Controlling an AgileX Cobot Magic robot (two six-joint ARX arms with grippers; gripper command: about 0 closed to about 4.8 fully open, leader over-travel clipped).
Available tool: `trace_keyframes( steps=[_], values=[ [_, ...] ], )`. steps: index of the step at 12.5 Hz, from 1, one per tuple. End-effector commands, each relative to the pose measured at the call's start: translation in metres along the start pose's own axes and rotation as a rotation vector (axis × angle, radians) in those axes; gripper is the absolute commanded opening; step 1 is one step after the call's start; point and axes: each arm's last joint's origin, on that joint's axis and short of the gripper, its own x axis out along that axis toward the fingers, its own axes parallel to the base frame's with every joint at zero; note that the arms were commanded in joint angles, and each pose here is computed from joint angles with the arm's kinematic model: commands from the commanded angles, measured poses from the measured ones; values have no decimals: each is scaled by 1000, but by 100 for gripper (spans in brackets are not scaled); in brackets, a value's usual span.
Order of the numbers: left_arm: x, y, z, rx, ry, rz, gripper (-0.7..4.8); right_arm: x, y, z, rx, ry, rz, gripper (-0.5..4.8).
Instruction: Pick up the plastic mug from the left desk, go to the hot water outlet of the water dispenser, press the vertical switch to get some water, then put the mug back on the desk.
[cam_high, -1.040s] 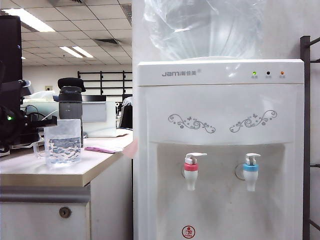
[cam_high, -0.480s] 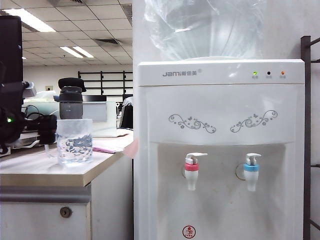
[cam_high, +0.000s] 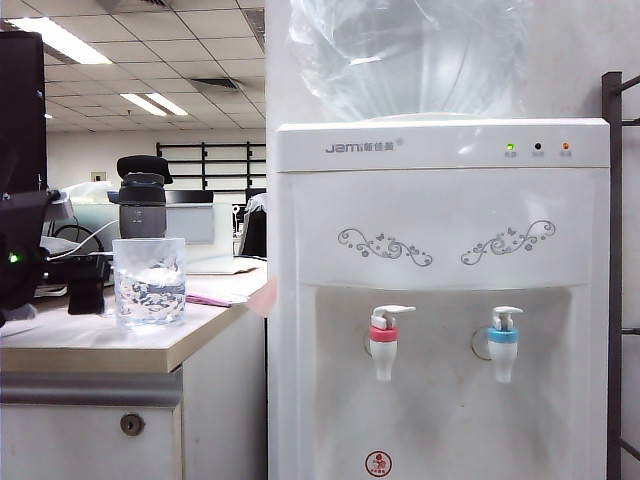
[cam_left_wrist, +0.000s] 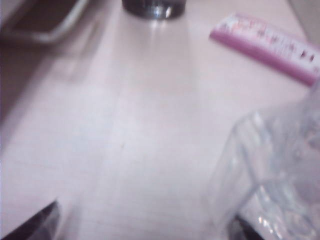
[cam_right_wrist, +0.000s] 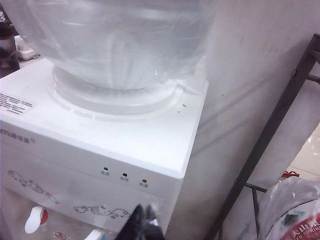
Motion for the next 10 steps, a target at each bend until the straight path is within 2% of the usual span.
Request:
trace_keyframes(
  steps=[1,9,10],
  values=[
    [0,0,3,0,-21,-1,435,-1,-1,3,7,-24,-10,-5],
    [-4,0,12,1,-61,-9,435,-1,-1,4,9,-28,-10,-5],
    [-4,0,12,33,-56,8,435,-1,-1,4,9,-28,-10,-5]
  ],
)
